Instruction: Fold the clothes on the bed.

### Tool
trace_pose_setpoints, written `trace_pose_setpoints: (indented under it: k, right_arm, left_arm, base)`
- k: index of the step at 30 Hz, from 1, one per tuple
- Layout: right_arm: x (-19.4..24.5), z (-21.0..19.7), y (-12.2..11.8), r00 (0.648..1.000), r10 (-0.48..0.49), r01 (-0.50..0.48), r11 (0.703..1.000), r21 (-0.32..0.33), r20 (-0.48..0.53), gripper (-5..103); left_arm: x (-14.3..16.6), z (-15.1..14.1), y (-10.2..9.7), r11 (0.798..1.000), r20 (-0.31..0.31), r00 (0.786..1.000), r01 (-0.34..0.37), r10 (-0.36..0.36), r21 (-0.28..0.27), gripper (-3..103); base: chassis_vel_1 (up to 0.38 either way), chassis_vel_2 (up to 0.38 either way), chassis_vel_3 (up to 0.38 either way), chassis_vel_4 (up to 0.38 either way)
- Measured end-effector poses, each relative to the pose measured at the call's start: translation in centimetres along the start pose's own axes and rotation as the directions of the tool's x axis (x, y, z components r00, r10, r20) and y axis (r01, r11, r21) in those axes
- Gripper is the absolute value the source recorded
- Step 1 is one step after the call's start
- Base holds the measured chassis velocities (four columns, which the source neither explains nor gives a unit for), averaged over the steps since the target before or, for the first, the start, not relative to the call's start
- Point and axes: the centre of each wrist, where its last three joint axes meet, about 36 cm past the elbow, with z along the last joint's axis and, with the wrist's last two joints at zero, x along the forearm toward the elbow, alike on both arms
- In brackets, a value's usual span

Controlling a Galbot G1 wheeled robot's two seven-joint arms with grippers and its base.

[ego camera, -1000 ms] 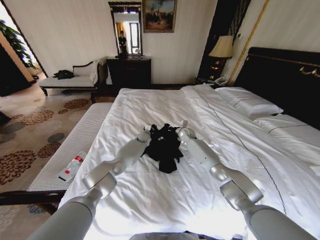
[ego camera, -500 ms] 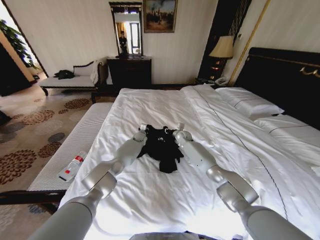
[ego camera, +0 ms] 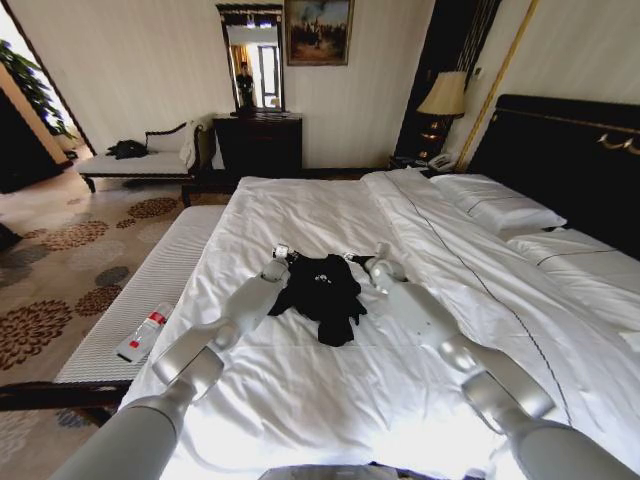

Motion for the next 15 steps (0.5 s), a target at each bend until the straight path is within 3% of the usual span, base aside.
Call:
trace_pose_setpoints:
  k: [3,4,7,13,15]
  right_arm:
    - [2.6,0.8,-1.2,1.0,-0.007,0.007,1.0,0.017,0.01,99]
    - [5.1,1.7,-1.9,0.999,-0.017,0.016,0.999,0.038,0.028,100]
    - [8.8,3.5,-2.5,0.999,-0.031,0.029,0.997,0.065,0.039,100]
    - [13.2,5.7,-2.9,0.998,-0.05,0.048,0.997,0.058,0.037,100]
    - [15.8,6.9,-2.7,0.997,-0.068,0.066,0.996,0.056,0.038,100]
  left_arm:
    - [2.1,0.4,1.1,1.0,0.018,1.0,-0.012,0.012,0.015,97]
    - [4.7,1.5,2.3,0.999,0.03,0.999,-0.034,0.034,0.022,99]
    - [9.5,4.5,3.3,0.997,0.034,0.996,-0.078,0.077,0.017,100]
    - [14.1,6.3,4.0,0.994,0.052,0.993,-0.11,0.108,0.025,100]
    - [16.9,7.9,6.2,0.995,0.048,0.995,-0.086,0.084,0.042,100]
  base:
    - [0.0,0.0,0.0,0.0]
    - [0.0,0.0,0.0,0.0]
    - [0.0,0.0,0.0,0.0]
    - [0.0,0.0,0.0,0.0]
    - [0.0,0.0,0.0,0.0]
